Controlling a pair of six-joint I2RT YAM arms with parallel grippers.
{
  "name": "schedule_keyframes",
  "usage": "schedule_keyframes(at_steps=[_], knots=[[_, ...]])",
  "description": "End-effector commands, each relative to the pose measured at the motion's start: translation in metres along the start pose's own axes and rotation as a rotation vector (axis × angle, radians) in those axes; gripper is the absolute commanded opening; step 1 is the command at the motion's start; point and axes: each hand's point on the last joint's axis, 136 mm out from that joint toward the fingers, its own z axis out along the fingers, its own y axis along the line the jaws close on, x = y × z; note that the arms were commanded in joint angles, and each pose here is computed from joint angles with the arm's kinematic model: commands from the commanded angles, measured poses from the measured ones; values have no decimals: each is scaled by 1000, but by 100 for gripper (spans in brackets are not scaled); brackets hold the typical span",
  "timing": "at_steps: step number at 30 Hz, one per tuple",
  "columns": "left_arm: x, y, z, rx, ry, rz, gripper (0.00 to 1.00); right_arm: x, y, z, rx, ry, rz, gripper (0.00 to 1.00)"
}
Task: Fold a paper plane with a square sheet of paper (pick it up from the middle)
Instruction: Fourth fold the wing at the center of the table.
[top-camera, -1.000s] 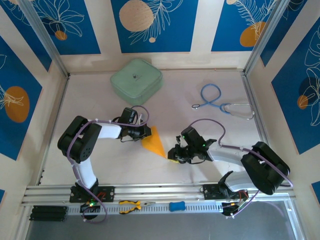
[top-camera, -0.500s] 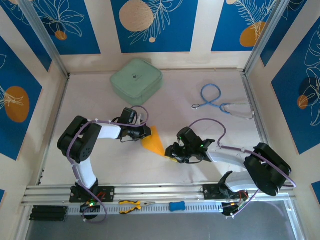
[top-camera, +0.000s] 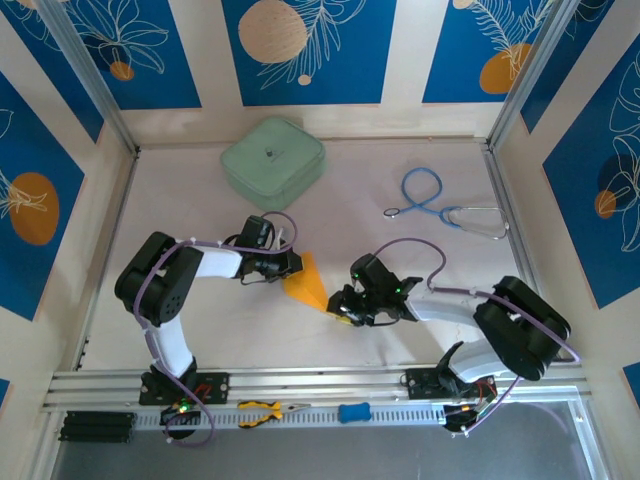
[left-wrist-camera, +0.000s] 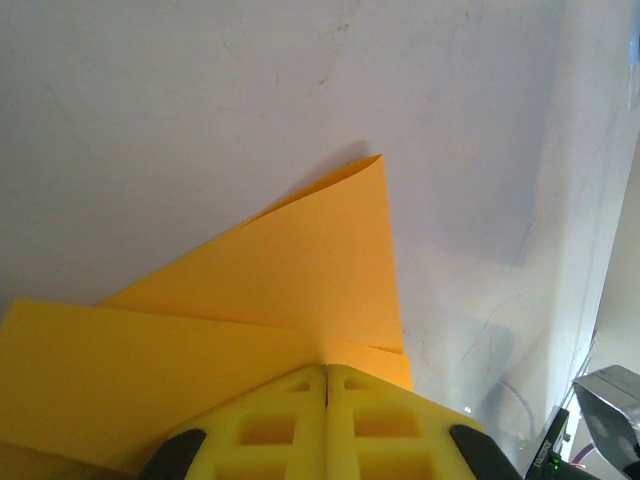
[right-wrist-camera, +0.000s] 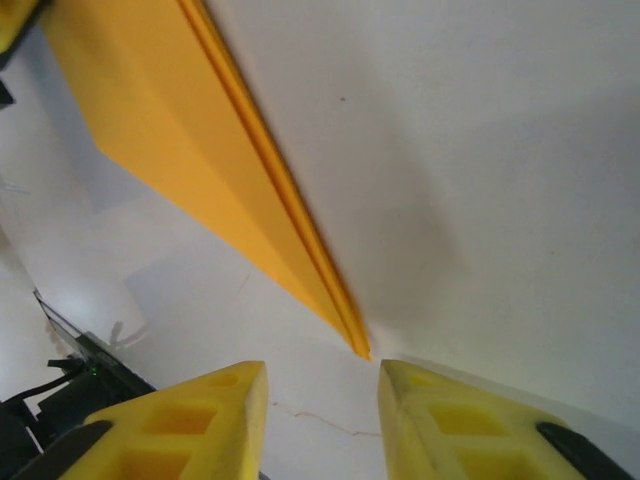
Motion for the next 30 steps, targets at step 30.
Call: schedule_keyframes(at_steps=[30], knots=[[13,30,3,-74,27,-76,0,-12,26,7,-213,45,-74,36]])
